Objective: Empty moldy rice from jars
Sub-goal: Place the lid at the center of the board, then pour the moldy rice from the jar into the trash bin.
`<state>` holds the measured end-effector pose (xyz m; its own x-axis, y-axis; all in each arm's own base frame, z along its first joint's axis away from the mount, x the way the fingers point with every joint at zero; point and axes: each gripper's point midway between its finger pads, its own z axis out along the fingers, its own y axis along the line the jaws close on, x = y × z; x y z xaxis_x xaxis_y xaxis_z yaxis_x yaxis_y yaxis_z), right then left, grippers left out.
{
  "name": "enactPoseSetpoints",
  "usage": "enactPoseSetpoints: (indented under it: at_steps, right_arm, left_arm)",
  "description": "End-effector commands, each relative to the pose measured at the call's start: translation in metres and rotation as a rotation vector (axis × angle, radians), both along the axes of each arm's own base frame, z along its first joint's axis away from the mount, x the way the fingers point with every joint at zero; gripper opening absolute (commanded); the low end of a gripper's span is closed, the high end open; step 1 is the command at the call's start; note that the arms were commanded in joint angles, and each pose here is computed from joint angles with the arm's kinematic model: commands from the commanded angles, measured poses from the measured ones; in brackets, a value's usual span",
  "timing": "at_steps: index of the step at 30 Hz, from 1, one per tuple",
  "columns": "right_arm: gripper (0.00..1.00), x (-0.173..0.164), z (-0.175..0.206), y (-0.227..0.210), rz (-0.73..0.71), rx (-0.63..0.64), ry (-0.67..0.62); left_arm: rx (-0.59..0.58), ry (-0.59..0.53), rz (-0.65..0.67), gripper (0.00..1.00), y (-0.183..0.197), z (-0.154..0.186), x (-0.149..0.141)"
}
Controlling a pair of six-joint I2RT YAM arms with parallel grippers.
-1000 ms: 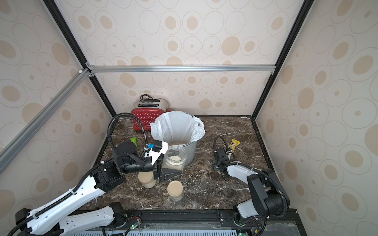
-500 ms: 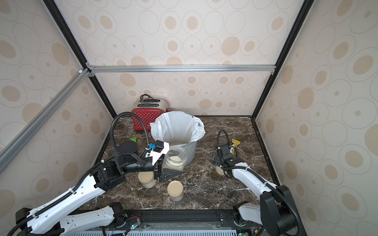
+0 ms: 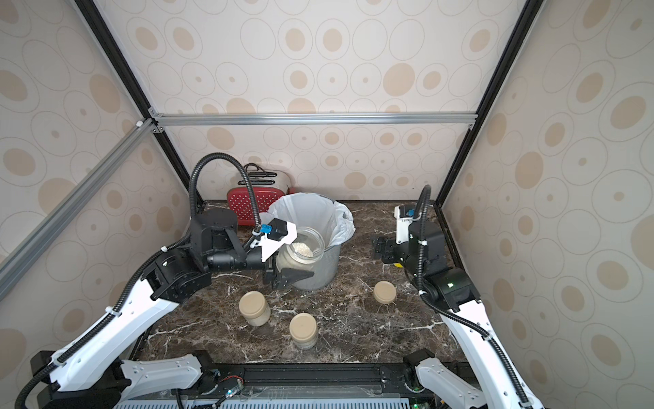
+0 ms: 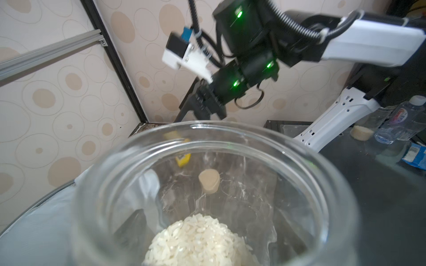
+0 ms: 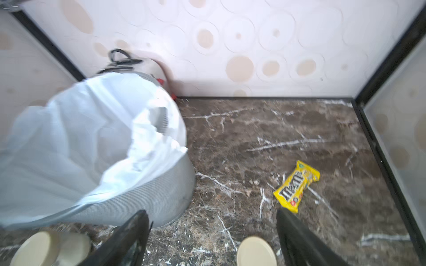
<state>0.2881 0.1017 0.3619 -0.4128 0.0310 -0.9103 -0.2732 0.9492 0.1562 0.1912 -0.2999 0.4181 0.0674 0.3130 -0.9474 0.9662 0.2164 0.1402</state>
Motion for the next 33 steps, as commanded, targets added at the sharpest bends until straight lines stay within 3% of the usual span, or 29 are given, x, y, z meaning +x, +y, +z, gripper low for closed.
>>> enactPoseSetpoints:
  at_steps: [1, 6, 12, 20, 33]
  right_arm:
    - [0.88, -0.018, 0.045, 0.036, 0.294, -0.062, -0.120]
    - [0.84, -0.031, 0.100, 0.078, 0.589, -0.053, -0.265]
    - [0.76, -0.041, 0.122, 0.114, 0.874, -0.031, -0.312]
    - [0.69, -0.030, 0.123, 0.138, 0.998, -0.013, -0.339]
    - [0.60, -0.020, 0.090, 0.187, 1.152, -0.069, -0.222]
  left_arm:
    - [0.024, -0.129, -0.021, 0.39, 0.011, 0.025, 0.012]
    - [0.042, -0.122, -0.021, 0.39, 0.011, 0.034, 0.045]
    - [0.045, -0.072, -0.014, 0.39, 0.016, 0.034, 0.078]
    - [0.109, -0.024, -0.002, 0.39, 0.011, 0.010, 0.099]
    - [0.169, 0.002, 0.002, 0.40, 0.006, -0.009, 0.115]
